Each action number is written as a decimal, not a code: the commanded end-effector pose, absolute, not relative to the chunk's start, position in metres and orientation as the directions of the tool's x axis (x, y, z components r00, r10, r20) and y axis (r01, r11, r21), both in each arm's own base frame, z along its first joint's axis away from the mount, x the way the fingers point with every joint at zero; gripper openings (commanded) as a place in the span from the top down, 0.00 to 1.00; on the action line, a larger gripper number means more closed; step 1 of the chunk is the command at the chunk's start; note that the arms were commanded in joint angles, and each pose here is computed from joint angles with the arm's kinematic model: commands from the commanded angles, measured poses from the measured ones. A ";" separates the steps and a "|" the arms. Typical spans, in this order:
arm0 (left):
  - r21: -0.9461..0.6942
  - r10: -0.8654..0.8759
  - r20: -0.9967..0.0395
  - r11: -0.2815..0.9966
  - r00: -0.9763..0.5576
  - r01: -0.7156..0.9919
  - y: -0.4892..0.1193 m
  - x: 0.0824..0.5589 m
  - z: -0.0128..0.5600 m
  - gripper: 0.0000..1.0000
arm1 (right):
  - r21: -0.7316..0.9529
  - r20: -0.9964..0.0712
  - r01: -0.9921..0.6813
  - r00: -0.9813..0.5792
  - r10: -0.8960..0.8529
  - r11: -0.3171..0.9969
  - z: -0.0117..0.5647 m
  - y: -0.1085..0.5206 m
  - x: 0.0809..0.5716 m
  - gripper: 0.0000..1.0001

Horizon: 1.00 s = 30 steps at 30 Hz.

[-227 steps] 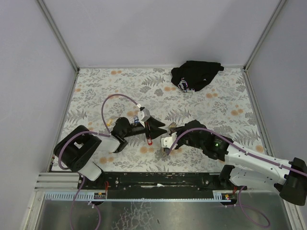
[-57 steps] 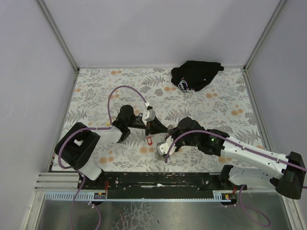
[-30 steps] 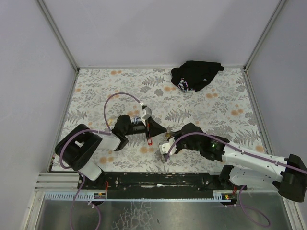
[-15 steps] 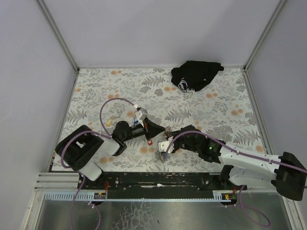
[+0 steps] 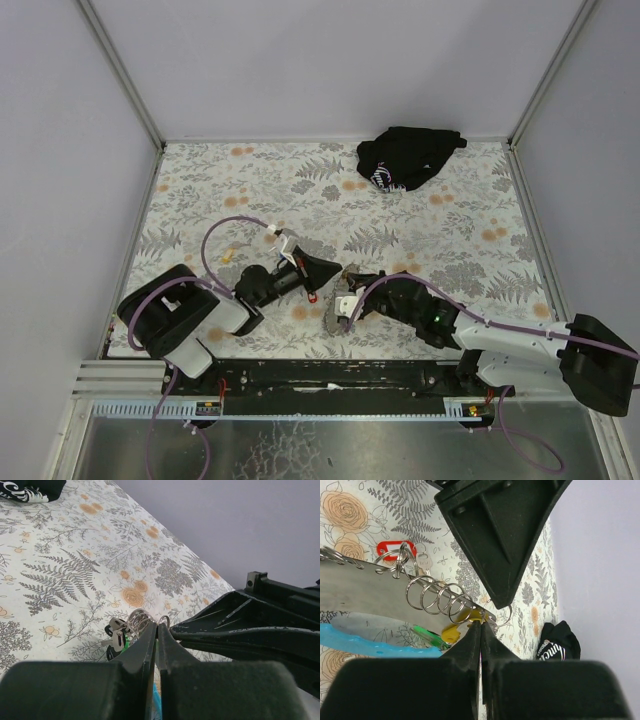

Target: Put the keys on the keyring

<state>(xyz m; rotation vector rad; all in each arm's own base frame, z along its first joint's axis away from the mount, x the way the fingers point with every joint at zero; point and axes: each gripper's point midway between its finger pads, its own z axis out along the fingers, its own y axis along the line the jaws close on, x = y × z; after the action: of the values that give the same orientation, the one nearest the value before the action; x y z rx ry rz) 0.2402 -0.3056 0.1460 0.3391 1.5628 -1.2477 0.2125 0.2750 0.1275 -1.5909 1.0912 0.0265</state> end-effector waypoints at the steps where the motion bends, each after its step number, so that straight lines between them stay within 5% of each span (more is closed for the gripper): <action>1: -0.527 -0.528 -0.802 0.405 -0.279 0.748 -0.295 0.253 0.194 1.00 | -0.756 -0.593 -0.639 0.578 -0.560 0.142 0.142 0.280 0.208 1.00; 17: -0.337 -0.371 -0.909 0.383 -0.191 0.860 -0.300 0.233 0.181 0.69 | -0.825 -0.397 -0.559 0.680 -0.617 -0.085 0.180 0.278 0.210 1.00; 30: -0.092 -0.124 -0.990 0.161 -0.072 0.983 -0.308 0.237 0.164 0.56 | -0.808 -0.340 -0.550 0.729 -0.594 -0.212 0.189 0.280 0.202 1.00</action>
<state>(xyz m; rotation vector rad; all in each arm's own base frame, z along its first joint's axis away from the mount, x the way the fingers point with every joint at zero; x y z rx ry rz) 0.2470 -0.2989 0.1682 0.7285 1.3401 -1.1834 0.2033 0.2678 0.1604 -1.8811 0.9706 -0.0604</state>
